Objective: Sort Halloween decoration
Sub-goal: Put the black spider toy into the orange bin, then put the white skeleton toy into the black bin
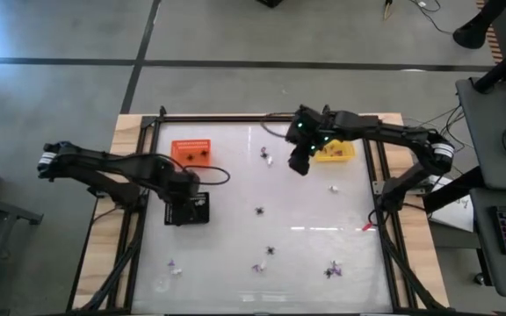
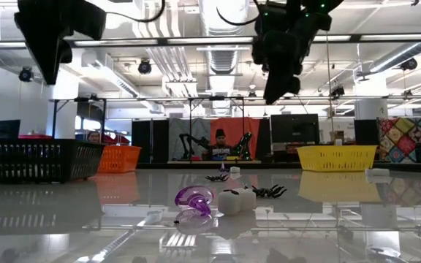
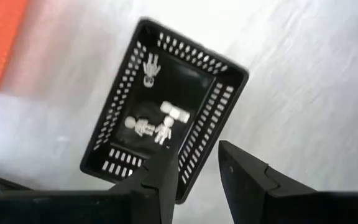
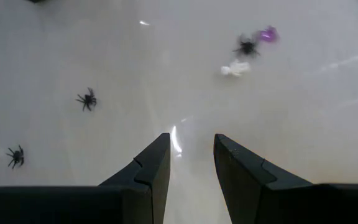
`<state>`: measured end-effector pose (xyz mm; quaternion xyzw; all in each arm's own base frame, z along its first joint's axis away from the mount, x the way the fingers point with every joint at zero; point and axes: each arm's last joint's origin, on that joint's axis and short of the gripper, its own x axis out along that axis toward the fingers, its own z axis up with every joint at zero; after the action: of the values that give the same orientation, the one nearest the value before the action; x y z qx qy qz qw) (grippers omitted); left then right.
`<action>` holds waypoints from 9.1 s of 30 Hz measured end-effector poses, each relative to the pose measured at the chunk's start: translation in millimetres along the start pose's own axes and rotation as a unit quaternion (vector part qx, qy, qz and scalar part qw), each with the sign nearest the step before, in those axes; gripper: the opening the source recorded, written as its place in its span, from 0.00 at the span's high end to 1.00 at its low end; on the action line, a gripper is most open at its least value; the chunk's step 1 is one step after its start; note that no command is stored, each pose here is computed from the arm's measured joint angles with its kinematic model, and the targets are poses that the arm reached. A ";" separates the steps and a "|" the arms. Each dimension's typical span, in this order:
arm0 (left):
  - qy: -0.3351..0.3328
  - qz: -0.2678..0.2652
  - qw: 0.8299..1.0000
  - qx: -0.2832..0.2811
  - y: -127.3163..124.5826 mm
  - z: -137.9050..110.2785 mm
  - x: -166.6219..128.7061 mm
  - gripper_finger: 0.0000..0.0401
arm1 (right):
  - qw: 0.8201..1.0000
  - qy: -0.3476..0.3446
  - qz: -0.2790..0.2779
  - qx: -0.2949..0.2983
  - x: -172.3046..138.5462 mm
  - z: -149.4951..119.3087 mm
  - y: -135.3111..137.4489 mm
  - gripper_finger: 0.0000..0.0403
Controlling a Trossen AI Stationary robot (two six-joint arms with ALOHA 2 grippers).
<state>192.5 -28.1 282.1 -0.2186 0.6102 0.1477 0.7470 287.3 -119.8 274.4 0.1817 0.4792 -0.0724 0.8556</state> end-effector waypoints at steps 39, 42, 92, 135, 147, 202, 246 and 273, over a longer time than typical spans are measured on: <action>-0.047 -0.012 0.995 0.084 18.5 -22.5 -29.5 0.76 | 0.972 0.063 0.063 -0.220 147.9 14.0 131.0 0.71; -0.052 -0.015 0.995 0.085 19.8 -24.3 -31.8 0.76 | 0.971 0.073 0.057 -0.219 155.6 14.1 131.3 0.71; -0.116 -0.029 0.987 0.107 36.4 -43.6 -52.7 0.76 | 0.991 0.069 0.019 -0.115 166.1 34.5 134.5 0.97; -0.237 0.043 0.970 -0.040 51.7 -49.6 -66.1 0.76 | 0.974 -0.197 0.105 0.036 191.3 190.1 12.9 0.97; -0.238 0.040 0.969 -0.051 51.5 -49.3 -66.1 0.76 | 0.971 -0.220 0.093 -0.020 193.6 191.8 8.3 0.89; -0.176 0.069 0.979 0.076 39.8 -37.1 -52.2 0.76 | 0.968 0.173 -0.175 0.040 84.5 119.0 34.9 0.80; -0.143 0.021 0.980 0.140 35.8 -37.8 -38.1 0.76 | 0.964 0.097 -0.215 0.122 -81.3 8.1 108.0 0.80; -0.148 0.015 0.981 0.122 35.3 -37.2 -38.5 0.76 | 0.949 0.172 -0.170 0.203 6.3 -125.5 20.9 0.80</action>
<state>135.7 -14.8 308.6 -0.0921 0.5097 0.1143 0.8478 197.3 -52.4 214.6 0.2767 0.6184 -0.2804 0.6800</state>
